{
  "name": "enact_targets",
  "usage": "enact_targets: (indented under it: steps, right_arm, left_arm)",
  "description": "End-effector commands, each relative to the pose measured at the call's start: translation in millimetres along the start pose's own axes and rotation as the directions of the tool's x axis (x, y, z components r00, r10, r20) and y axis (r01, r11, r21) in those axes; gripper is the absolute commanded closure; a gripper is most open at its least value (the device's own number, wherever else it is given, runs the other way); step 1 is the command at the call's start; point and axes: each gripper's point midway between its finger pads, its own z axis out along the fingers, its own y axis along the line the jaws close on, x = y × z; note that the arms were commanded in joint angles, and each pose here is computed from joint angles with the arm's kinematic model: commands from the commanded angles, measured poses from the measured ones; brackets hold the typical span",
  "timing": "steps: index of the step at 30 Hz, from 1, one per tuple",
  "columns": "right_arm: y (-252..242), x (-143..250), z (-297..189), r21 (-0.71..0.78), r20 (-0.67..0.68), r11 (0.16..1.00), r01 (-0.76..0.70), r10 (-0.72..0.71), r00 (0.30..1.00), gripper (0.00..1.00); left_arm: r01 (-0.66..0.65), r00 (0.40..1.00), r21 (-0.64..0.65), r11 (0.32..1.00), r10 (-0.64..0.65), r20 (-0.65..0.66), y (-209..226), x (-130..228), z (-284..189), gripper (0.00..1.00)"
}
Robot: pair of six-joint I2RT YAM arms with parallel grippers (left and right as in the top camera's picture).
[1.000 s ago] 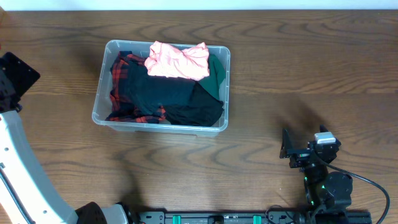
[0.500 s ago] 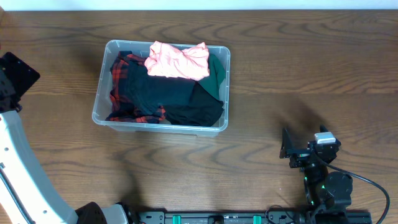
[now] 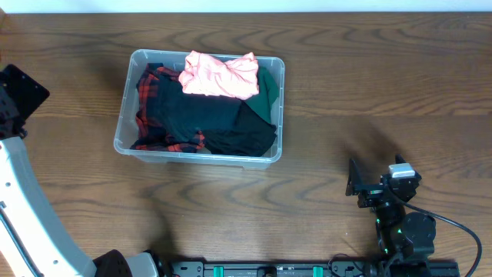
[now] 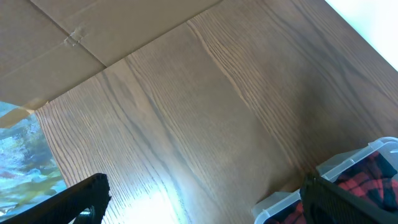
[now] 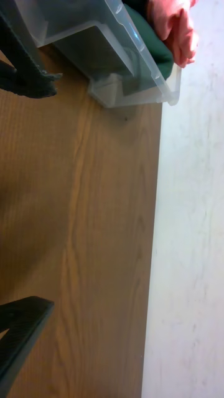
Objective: Pack container
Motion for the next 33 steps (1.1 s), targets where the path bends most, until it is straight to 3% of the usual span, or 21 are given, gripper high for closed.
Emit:
enact_targets:
  steps: [1,20,26,28,30,33]
  right_arm:
    - [-3,1,0,0.014,0.001,1.000,0.014,-0.014,1.000,0.01]
    - [-3,1,0,0.014,0.001,1.000,0.014,-0.014,1.000,0.01]
    - [-3,1,0,0.014,0.001,1.000,0.014,-0.014,1.000,0.01]
    - [-3,1,0,0.014,0.001,1.000,0.014,-0.014,1.000,0.01]
    - [-3,1,0,0.014,0.001,1.000,0.014,-0.014,1.000,0.01]
    - [-3,1,0,0.014,0.001,1.000,0.014,-0.014,1.000,0.01]
  left_arm:
    - [0.006,1.000,-0.011,1.000,-0.006,0.003,2,-2,1,0.02]
    - [0.012,1.000,-0.006,1.000,-0.012,0.002,1,-2,1,0.02]
    - [0.058,0.998,0.143,0.988,-0.058,-0.005,-22,8,-21,0.02]
    - [-0.006,0.999,0.192,0.981,-0.002,0.044,-29,11,-37,0.02]
    - [-0.155,0.985,0.262,0.953,0.129,0.113,-41,20,-57,0.02]
    - [-0.394,0.914,0.356,0.847,0.321,0.246,-57,45,-87,0.02]
